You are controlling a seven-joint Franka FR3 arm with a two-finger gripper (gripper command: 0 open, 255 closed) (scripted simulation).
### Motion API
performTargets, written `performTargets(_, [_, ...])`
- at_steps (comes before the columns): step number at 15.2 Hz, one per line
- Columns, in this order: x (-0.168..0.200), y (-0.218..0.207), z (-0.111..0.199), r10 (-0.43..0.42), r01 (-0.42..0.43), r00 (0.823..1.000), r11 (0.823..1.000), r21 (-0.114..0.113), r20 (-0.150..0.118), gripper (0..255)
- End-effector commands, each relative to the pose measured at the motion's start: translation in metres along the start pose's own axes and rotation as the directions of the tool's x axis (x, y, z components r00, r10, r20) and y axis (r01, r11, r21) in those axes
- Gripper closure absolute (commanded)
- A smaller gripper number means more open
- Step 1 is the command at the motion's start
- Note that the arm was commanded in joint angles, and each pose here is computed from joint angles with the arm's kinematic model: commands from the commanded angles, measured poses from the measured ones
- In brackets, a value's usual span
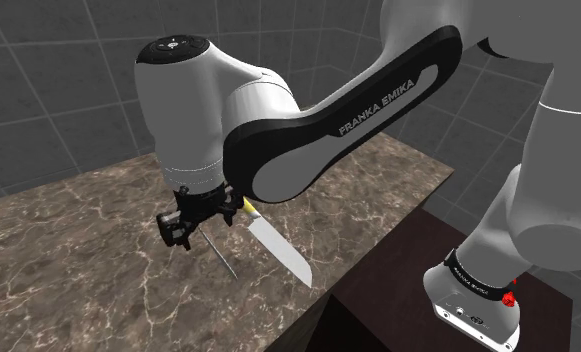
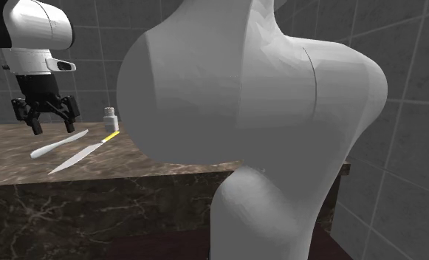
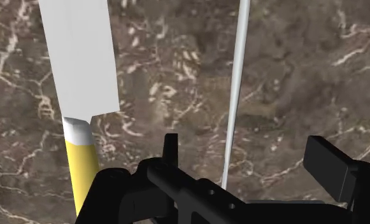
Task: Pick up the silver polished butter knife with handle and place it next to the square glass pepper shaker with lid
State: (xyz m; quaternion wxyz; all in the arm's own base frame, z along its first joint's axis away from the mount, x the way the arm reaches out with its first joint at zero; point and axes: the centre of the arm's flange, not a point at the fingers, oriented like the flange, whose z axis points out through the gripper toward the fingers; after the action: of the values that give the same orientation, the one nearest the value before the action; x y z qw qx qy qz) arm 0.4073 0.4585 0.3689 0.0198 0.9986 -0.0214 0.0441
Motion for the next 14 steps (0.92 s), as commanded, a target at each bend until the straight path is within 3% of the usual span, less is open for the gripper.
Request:
performTargets(1, [0.0,0.0,0.0,0.0,0.0,1.0,1.0,0.0,0.0,0])
performTargets(2, [0.0,0.0,0.0,0.0,0.0,1.0,1.0,0.0,0.0,0])
performTargets(6, [0.0,0.0,-0.05,0.0,0.0,1.0,1.0,0.0,0.0,0])
performTargets(14, [0.0,0.0,-0.05,0.0,0.0,1.0,1.0,0.0,0.0,0])
